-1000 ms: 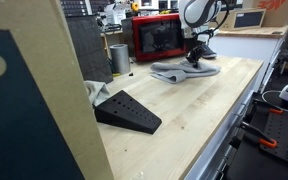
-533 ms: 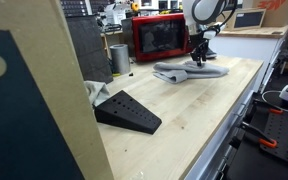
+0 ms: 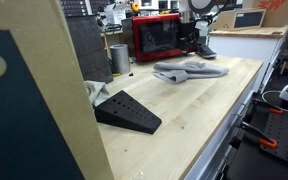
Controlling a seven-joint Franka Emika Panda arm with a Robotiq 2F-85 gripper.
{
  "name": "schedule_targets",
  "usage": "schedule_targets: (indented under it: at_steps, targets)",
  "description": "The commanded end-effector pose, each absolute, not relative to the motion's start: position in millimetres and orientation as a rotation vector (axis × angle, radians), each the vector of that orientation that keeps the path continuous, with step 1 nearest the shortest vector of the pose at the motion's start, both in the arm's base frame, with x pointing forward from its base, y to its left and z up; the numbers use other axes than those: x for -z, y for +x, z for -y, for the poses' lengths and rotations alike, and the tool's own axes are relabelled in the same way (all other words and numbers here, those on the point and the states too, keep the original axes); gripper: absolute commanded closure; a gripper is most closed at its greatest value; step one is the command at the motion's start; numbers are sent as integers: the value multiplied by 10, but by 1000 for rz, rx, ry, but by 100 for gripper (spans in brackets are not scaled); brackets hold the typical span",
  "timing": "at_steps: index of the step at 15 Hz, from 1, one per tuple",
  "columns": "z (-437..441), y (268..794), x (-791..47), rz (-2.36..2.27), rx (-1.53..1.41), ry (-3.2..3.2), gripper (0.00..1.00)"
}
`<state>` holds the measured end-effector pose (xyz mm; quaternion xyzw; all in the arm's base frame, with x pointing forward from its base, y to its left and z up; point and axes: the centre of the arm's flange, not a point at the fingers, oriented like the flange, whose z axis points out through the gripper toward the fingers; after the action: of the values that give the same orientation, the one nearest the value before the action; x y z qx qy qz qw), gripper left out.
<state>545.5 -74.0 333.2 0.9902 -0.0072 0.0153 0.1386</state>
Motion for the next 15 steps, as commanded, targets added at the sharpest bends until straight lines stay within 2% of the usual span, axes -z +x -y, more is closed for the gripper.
schedule_targets:
  at_steps: [1,8,15]
  targets:
    - [412,5751,-3286,33,-73,2939,0]
    - [-211,5834,-3024,55,26,3066,0]
    - [-274,5993,-2911,97,35,3106,0]
